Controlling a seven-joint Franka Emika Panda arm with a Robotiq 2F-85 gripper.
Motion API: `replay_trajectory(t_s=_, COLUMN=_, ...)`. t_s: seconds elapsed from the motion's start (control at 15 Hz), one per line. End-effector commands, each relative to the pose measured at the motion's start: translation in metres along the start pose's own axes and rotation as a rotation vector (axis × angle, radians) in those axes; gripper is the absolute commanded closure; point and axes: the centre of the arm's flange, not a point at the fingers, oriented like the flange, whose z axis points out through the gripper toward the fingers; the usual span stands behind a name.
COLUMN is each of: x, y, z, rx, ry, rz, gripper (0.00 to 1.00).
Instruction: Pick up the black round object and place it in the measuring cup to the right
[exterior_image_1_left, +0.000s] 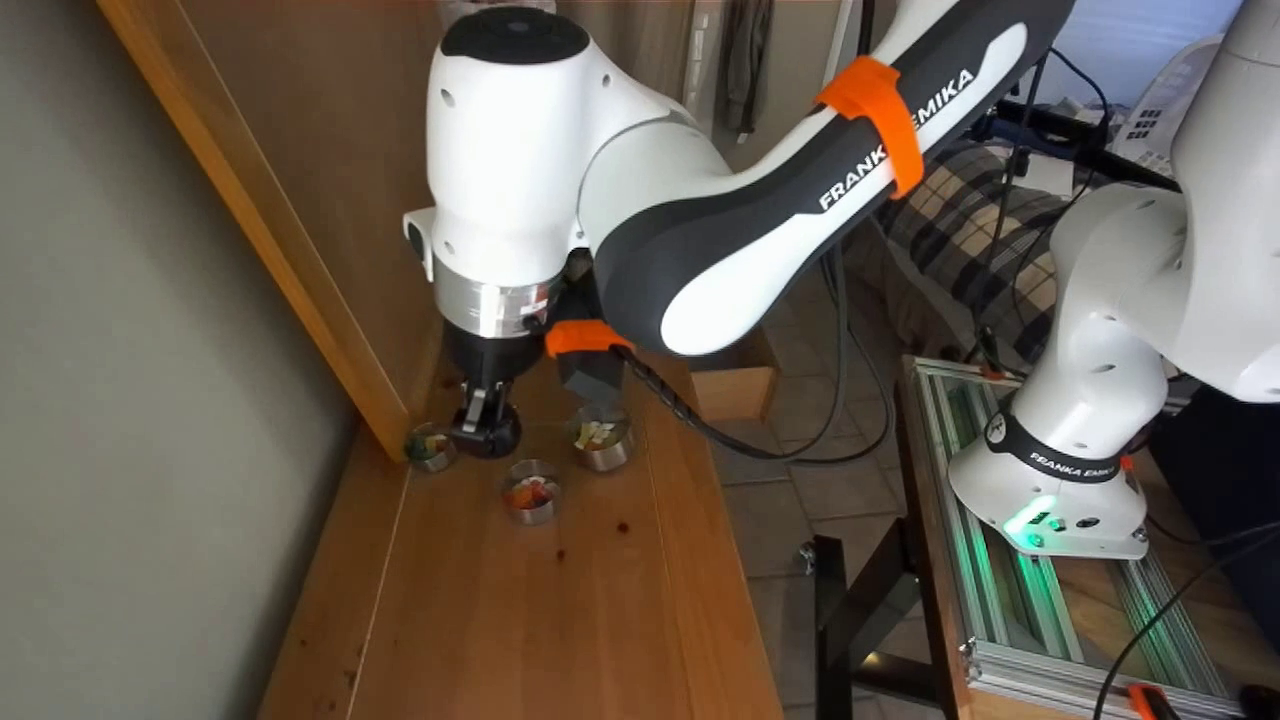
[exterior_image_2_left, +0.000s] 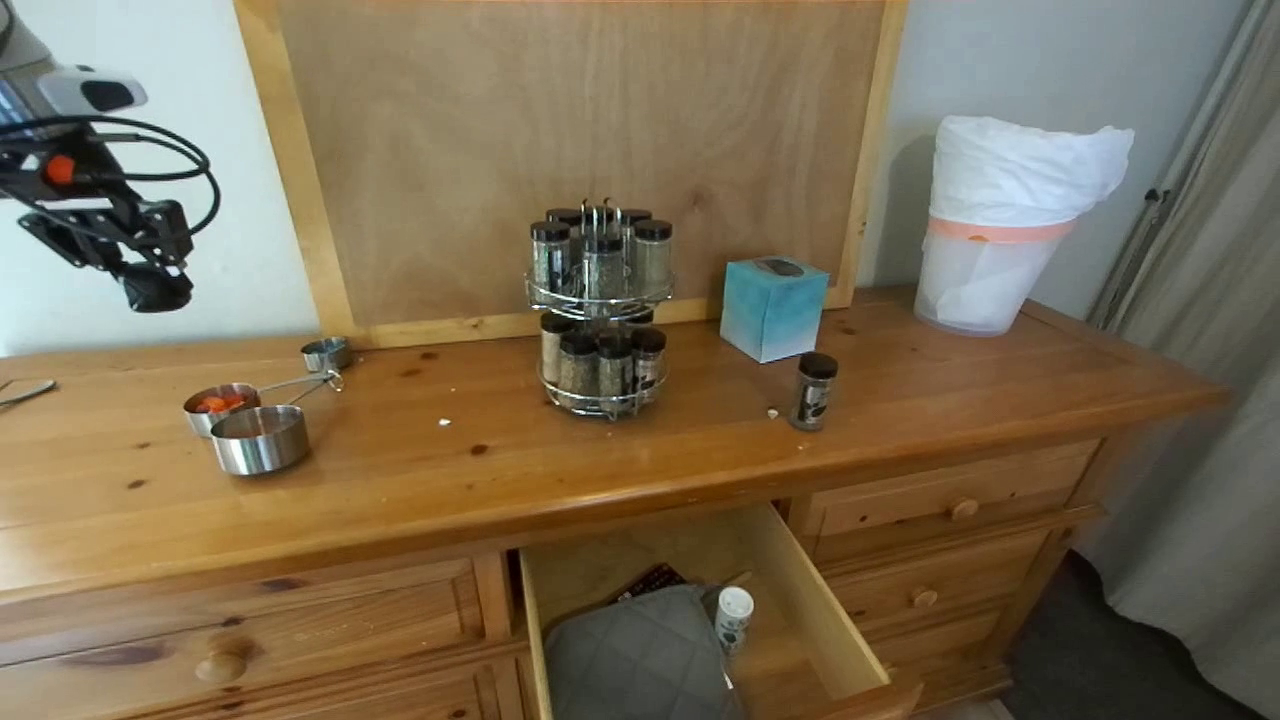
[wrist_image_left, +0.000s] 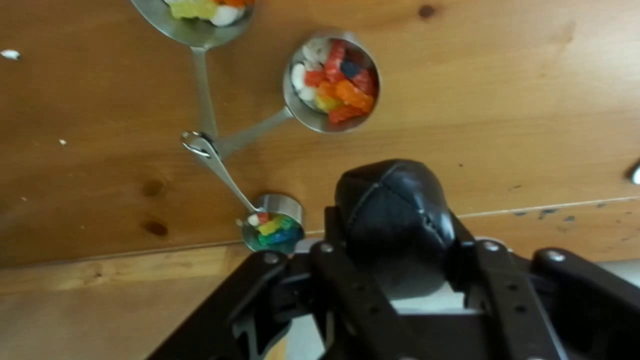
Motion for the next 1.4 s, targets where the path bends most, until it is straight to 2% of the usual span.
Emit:
replay_trajectory(t_s=0.0, x=-0.043, y=0.047, z=-0.002, rx=-0.021, ry=-0.049, rz=0.102, gripper=0.78)
replay_trajectory(t_s=0.2, x=-0.071, y=0.072, z=-0.001, rx=-0.044, ry=-0.073, rz=0.152, gripper=0.78)
replay_trajectory(t_s=0.53, x=-0.107, y=0.09, z=0.004, rx=-0.06, ry=-0.081, rz=0.188, gripper=0.78)
replay_trajectory(t_s=1.0, x=-0.131, y=0.11, z=0.038, rx=-0.049, ry=-0.023, rz=0.271, gripper=0.78)
replay_trajectory(t_s=1.33, x=-0.137, y=0.117, z=0.053, rx=-0.052, ry=0.009, rz=0.316, gripper=0.78)
